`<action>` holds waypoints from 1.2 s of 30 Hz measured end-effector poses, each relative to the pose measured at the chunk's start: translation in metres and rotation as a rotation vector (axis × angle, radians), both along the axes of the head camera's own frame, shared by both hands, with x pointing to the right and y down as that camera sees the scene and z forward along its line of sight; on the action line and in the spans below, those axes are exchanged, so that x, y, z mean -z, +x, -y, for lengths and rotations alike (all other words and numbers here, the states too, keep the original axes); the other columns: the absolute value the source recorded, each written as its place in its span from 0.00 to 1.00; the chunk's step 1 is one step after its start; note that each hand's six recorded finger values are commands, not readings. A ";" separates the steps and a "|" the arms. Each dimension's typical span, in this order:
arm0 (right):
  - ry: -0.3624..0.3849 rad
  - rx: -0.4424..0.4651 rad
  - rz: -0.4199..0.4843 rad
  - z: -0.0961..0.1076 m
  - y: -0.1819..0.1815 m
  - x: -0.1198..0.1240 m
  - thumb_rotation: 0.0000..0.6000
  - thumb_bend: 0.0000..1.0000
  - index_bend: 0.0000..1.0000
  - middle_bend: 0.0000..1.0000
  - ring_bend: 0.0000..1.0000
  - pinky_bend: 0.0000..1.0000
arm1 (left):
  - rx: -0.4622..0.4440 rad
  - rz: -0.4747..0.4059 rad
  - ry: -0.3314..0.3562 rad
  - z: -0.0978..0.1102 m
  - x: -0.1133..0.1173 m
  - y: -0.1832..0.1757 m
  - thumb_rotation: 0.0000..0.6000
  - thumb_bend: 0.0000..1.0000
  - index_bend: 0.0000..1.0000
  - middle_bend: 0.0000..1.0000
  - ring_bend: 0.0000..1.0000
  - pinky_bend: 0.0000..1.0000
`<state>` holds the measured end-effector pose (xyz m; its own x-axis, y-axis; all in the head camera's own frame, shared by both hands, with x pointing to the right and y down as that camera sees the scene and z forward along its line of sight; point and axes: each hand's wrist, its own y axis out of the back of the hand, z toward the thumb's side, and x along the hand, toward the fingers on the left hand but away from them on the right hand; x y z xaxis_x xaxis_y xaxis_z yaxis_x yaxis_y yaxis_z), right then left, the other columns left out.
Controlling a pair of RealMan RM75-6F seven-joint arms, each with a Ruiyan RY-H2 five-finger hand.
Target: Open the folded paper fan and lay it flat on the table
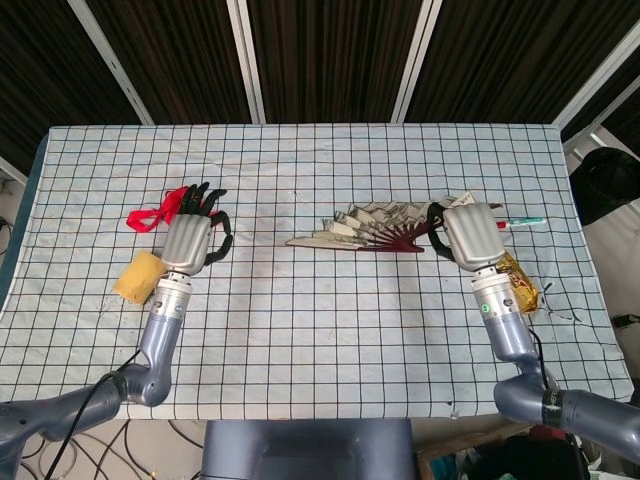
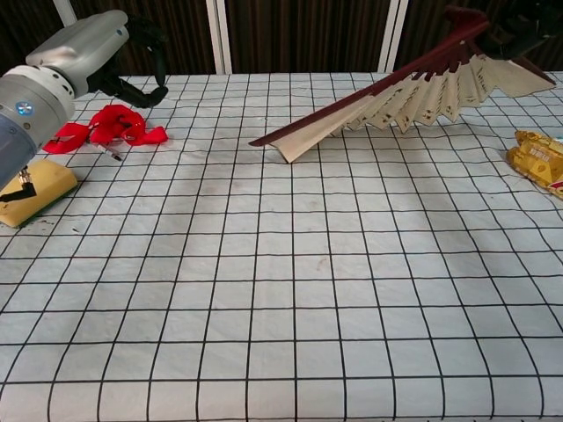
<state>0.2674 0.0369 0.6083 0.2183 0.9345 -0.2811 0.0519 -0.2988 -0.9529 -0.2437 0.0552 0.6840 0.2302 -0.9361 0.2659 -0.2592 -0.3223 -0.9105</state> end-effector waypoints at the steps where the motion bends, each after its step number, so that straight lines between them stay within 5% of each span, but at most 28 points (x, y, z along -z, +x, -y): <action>1: -0.006 -0.002 -0.002 -0.004 0.001 -0.001 1.00 0.49 0.82 0.89 0.94 0.73 | 0.000 0.001 -0.004 -0.002 -0.001 -0.001 1.00 0.38 0.61 0.16 0.00 0.00; 13: -0.057 0.008 -0.033 -0.033 0.008 -0.014 1.00 0.45 0.80 0.85 0.92 0.73 | 0.010 0.020 -0.041 -0.016 -0.011 -0.014 1.00 0.38 0.58 0.16 0.00 0.00; 15: -0.069 0.013 -0.042 -0.038 0.010 -0.016 1.00 0.39 0.71 0.81 0.89 0.72 | 0.015 0.022 -0.044 -0.017 -0.011 -0.017 1.00 0.37 0.55 0.16 0.00 0.00; 21: -0.146 0.028 -0.083 -0.062 0.013 -0.026 1.00 0.10 0.15 0.52 0.66 0.58 | 0.028 0.024 -0.052 -0.019 -0.010 -0.028 1.00 0.26 0.45 0.12 0.00 0.00; 23: -0.186 0.035 -0.104 -0.073 0.014 -0.029 1.00 0.05 0.05 0.43 0.58 0.52 | 0.028 0.023 -0.053 -0.020 -0.009 -0.031 1.00 0.22 0.42 0.10 0.00 0.00; 36: -0.312 0.052 -0.182 -0.118 0.019 -0.036 1.00 0.00 0.00 0.10 0.22 0.27 | 0.035 0.032 -0.044 -0.027 0.010 -0.061 1.00 0.09 0.27 0.04 0.00 0.00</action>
